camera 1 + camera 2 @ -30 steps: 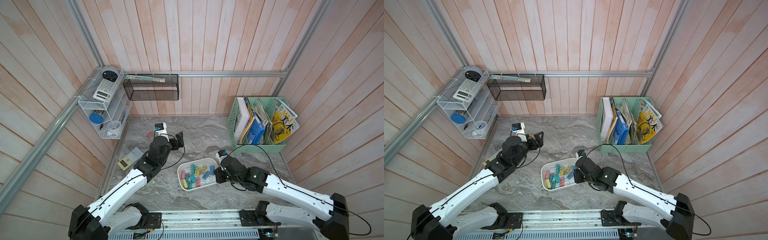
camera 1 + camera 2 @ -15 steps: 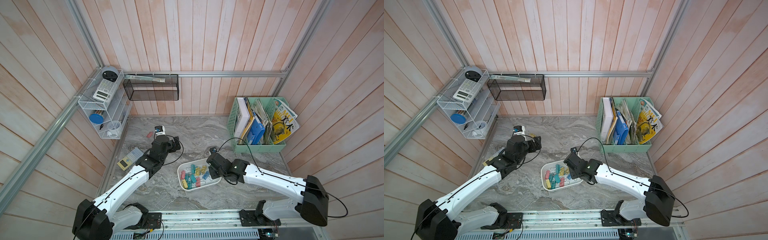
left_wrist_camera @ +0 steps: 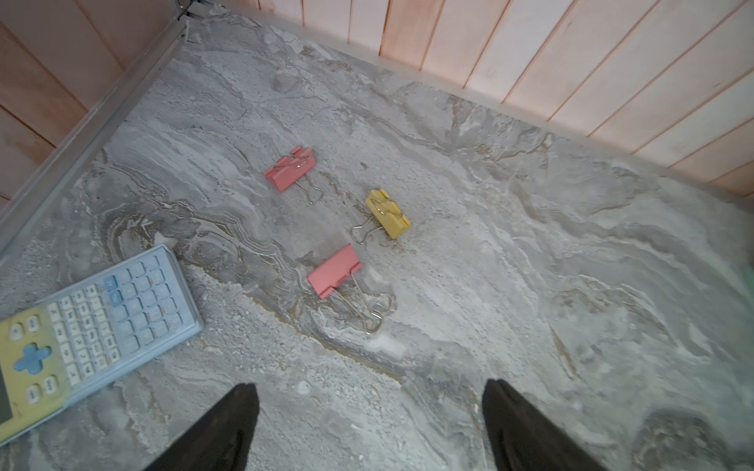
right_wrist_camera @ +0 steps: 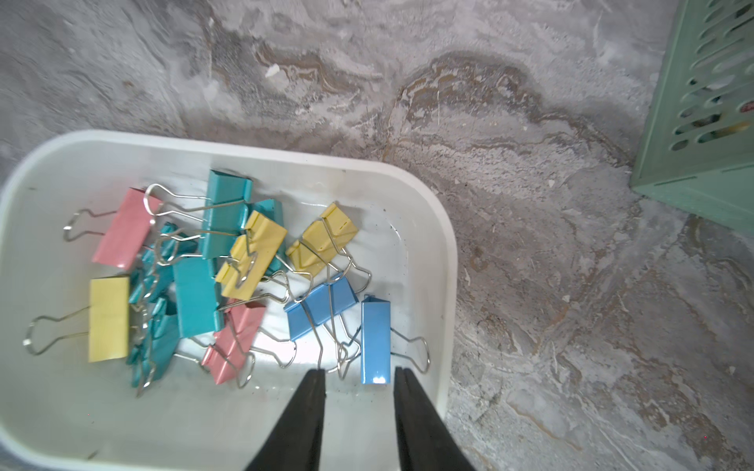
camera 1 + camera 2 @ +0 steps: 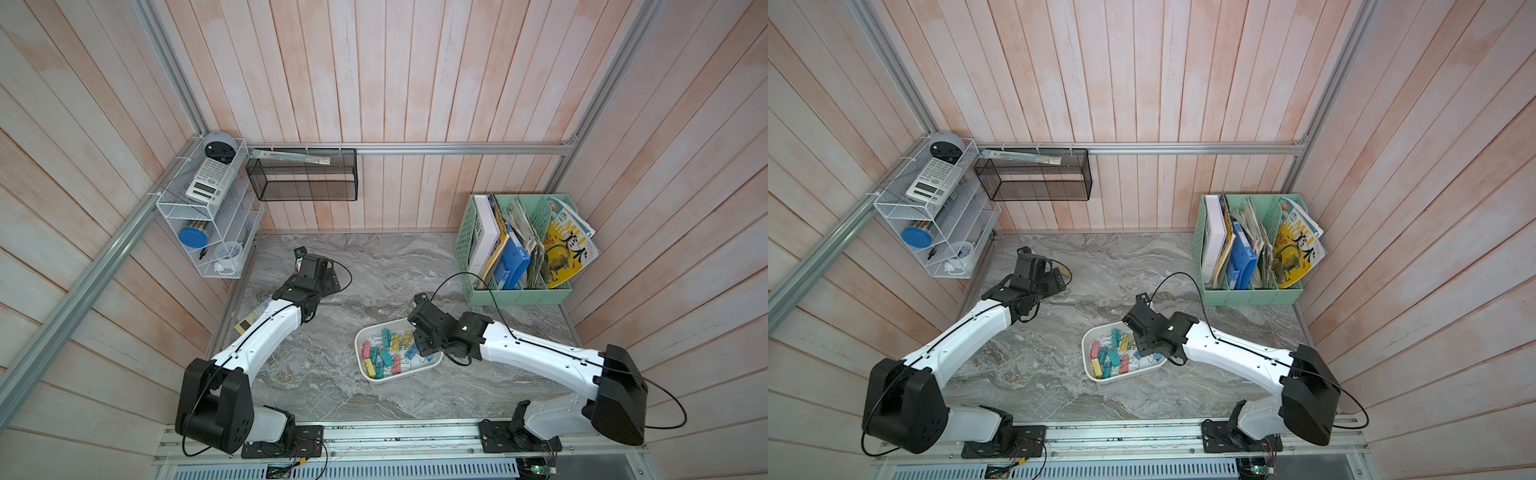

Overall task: Put the binder clips in the storage box
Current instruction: Place the binder clip in the storage box, then pick up the binder clip at the center of the board.

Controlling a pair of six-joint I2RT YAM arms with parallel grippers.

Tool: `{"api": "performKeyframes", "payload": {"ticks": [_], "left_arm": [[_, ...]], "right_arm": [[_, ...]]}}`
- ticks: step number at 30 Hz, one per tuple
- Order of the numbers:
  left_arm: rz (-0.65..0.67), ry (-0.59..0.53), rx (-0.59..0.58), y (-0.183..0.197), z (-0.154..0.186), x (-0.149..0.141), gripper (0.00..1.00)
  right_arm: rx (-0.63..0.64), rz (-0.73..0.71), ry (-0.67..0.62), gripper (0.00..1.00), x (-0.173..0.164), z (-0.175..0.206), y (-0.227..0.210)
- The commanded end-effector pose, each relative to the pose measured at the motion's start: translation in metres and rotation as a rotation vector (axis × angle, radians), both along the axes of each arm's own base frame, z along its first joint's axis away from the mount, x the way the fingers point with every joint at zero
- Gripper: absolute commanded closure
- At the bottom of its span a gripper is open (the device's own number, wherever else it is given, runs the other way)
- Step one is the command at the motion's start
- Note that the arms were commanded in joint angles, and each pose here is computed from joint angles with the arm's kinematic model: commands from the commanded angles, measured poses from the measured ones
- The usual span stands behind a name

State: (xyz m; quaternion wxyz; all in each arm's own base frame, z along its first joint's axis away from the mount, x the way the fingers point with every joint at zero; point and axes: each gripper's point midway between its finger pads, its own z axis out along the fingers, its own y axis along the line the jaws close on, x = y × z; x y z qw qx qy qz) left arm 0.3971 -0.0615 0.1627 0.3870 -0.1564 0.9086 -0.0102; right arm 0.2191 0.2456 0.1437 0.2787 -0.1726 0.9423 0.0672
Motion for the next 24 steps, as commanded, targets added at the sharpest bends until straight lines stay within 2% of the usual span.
{"api": "performKeyframes", "payload": {"ticks": [1, 3, 5, 6, 8, 11, 16, 19, 22, 24], "left_arm": [[-0.004, 0.089, 0.086, 0.012, -0.011, 0.007, 0.12], [-0.015, 0.103, 0.128, 0.014, -0.018, 0.021, 0.14], [-0.005, 0.120, 0.089, 0.016, -0.026, 0.036, 0.19], [0.008, 0.132, 0.019, 0.016, -0.031, 0.043, 0.22], [0.030, 0.127, -0.206, 0.008, -0.044, 0.061, 0.26], [0.079, 0.038, -0.400, 0.006, -0.051, 0.089, 0.29], [0.101, -0.039, -0.526, 0.002, -0.059, 0.124, 0.22], [0.108, -0.054, -0.593, 0.001, -0.068, 0.138, 0.22], [0.102, -0.043, -0.642, -0.003, -0.079, 0.146, 0.28], [0.107, -0.039, -0.648, -0.002, -0.086, 0.148, 0.35]], "right_arm": [[0.129, -0.016, -0.104, 0.59, 0.001, 0.040, -0.004], [0.231, -0.004, -0.183, 0.51, 0.001, 0.055, -0.004], [0.336, -0.015, -0.246, 0.41, 0.000, 0.067, -0.007], [0.384, -0.027, -0.272, 0.35, 0.000, 0.075, -0.010], [0.462, -0.044, -0.309, 0.24, -0.001, 0.086, -0.016], [0.515, -0.045, -0.334, 0.12, -0.003, 0.097, -0.020], [0.532, -0.008, -0.307, 0.05, -0.010, 0.094, -0.017], [0.529, -0.020, -0.297, 0.04, -0.010, 0.089, -0.020], [0.538, -0.037, -0.294, 0.03, -0.008, 0.088, -0.023], [0.544, -0.037, -0.290, 0.03, -0.008, 0.089, -0.024]]}}
